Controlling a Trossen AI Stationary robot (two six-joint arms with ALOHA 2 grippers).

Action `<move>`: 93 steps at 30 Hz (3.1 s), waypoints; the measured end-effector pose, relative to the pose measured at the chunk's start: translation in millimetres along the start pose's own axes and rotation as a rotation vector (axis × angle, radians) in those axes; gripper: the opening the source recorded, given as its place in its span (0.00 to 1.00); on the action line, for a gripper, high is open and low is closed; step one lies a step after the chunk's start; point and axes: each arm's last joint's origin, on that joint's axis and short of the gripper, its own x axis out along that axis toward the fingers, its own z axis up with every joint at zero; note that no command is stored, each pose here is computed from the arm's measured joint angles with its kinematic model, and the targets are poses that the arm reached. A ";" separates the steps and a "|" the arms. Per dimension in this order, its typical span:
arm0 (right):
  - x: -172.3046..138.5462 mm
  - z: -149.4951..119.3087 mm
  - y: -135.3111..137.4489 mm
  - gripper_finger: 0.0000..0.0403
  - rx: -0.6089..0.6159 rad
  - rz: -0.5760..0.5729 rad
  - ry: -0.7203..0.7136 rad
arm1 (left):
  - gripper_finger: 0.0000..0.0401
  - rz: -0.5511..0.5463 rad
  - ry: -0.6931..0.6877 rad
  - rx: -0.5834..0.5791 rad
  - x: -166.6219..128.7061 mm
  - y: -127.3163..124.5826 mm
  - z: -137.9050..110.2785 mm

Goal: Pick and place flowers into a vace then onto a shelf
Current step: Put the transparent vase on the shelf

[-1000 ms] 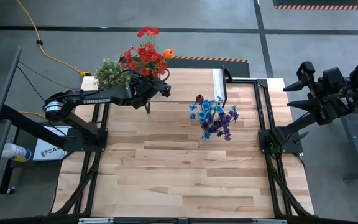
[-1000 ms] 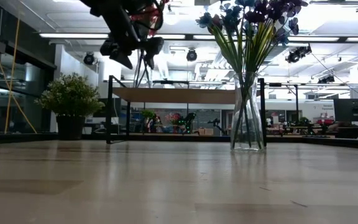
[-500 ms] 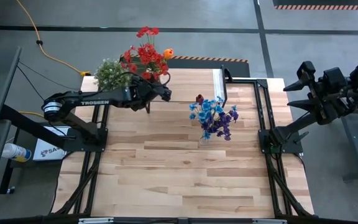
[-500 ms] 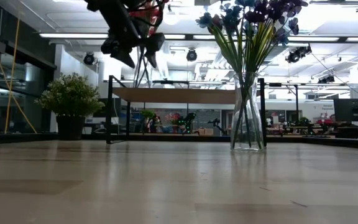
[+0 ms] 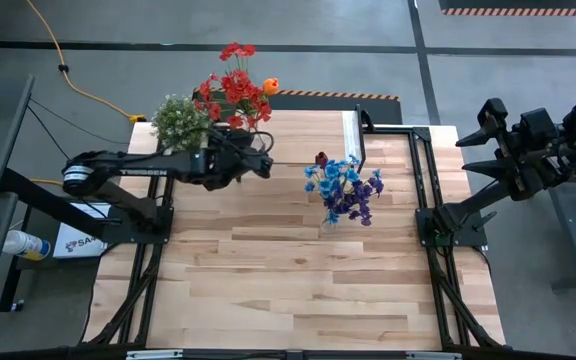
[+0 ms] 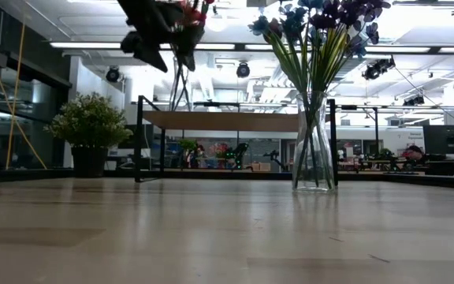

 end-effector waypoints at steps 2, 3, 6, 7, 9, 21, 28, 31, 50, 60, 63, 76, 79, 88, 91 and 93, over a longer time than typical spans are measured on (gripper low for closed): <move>0.0 0.0 0.0 0.53 0.001 0.000 0.000 | 1.00 -0.031 -0.015 -0.014 -11.1 1.9 3.0; 0.0 0.0 0.0 0.52 0.001 0.000 0.000 | 1.00 -0.046 -0.014 -0.015 -16.2 3.0 3.1; 0.0 -0.1 0.0 0.52 0.000 0.001 0.001 | 1.00 -0.102 -0.028 -0.027 -34.4 5.5 4.8; 0.0 -0.1 0.0 0.52 0.000 0.001 0.001 | 0.99 -0.129 -0.037 -0.032 -41.8 6.1 5.7; 0.0 -0.1 0.1 0.52 -0.001 0.003 0.001 | 1.00 -0.192 -0.053 -0.044 -57.7 8.2 7.7; -0.1 -0.4 2.9 0.52 0.031 0.100 0.011 | 0.99 -0.530 -0.094 -0.058 -130.4 14.2 3.8; -0.3 -5.3 4.6 0.52 0.072 0.164 0.071 | 0.99 -0.654 -0.095 -0.021 -157.6 9.6 -6.6; -1.3 -9.5 6.3 0.52 0.068 0.236 0.121 | 0.99 -0.697 -0.090 -0.028 -166.9 8.5 -10.1; -61.7 -45.0 -15.5 0.53 0.019 0.063 0.203 | 0.99 -0.765 -0.125 -0.053 -195.1 8.4 -19.3; -94.3 -63.8 -24.9 0.53 0.011 0.065 0.092 | 0.99 -0.751 -0.132 -0.053 -194.6 8.8 -19.3; -91.6 -78.5 -26.4 0.53 0.016 0.029 0.111 | 0.99 -0.749 -0.132 -0.049 -194.5 8.9 -19.6; -54.3 -151.1 -23.8 0.53 0.116 0.021 0.053 | 0.99 -0.739 -0.128 -0.027 -193.5 9.6 -21.2; -41.5 -164.6 -21.9 0.52 0.136 0.022 0.050 | 0.99 -0.737 -0.128 -0.025 -193.4 9.7 -21.4; -12.2 -200.1 -21.6 0.52 0.186 -0.142 0.193 | 0.99 -0.732 -0.125 -0.014 -192.9 10.1 -22.3; -6.3 -207.1 -21.8 0.52 0.201 -0.187 0.218 | 0.99 -0.726 -0.120 -0.003 -192.3 10.6 -23.4; -2.0 -211.8 -21.2 0.51 0.213 -0.195 0.236 | 0.99 -0.727 -0.120 -0.005 -192.2 10.6 -23.4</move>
